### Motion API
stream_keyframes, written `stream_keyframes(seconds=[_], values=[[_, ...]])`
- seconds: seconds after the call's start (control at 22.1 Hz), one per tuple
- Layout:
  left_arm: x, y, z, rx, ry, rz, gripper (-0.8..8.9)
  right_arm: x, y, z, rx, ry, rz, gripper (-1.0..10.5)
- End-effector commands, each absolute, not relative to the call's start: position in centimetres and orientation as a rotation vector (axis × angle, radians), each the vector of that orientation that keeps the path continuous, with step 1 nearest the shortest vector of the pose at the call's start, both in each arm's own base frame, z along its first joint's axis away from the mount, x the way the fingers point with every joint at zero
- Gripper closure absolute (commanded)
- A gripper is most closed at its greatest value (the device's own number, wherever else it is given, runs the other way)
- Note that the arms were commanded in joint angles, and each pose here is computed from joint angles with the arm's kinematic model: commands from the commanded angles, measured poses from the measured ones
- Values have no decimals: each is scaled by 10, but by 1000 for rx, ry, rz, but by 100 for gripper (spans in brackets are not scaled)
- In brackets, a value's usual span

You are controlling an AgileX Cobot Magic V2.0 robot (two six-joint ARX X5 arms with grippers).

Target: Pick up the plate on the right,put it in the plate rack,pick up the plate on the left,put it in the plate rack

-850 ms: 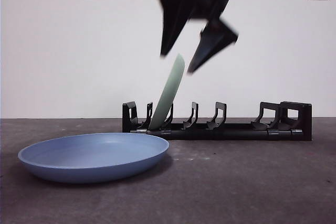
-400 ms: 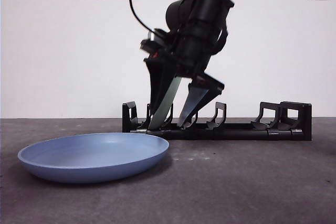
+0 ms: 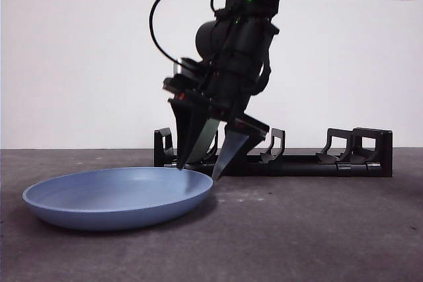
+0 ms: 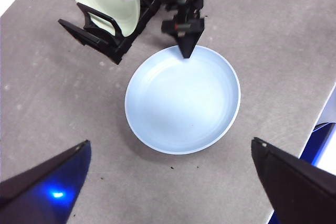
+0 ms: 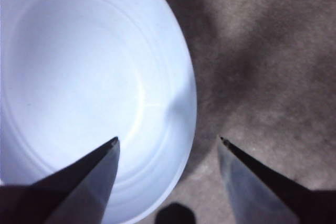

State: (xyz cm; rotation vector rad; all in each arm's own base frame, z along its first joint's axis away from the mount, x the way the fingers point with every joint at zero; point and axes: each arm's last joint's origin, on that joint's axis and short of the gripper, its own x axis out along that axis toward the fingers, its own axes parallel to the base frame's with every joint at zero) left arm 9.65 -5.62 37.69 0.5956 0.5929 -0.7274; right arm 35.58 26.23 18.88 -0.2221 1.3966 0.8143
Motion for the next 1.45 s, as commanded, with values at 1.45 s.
stream_keyframes(seconds=[1.45], values=[[88, -144, 359, 1160, 388, -1146, 188, 292, 187, 340, -157, 1253, 801, 961]])
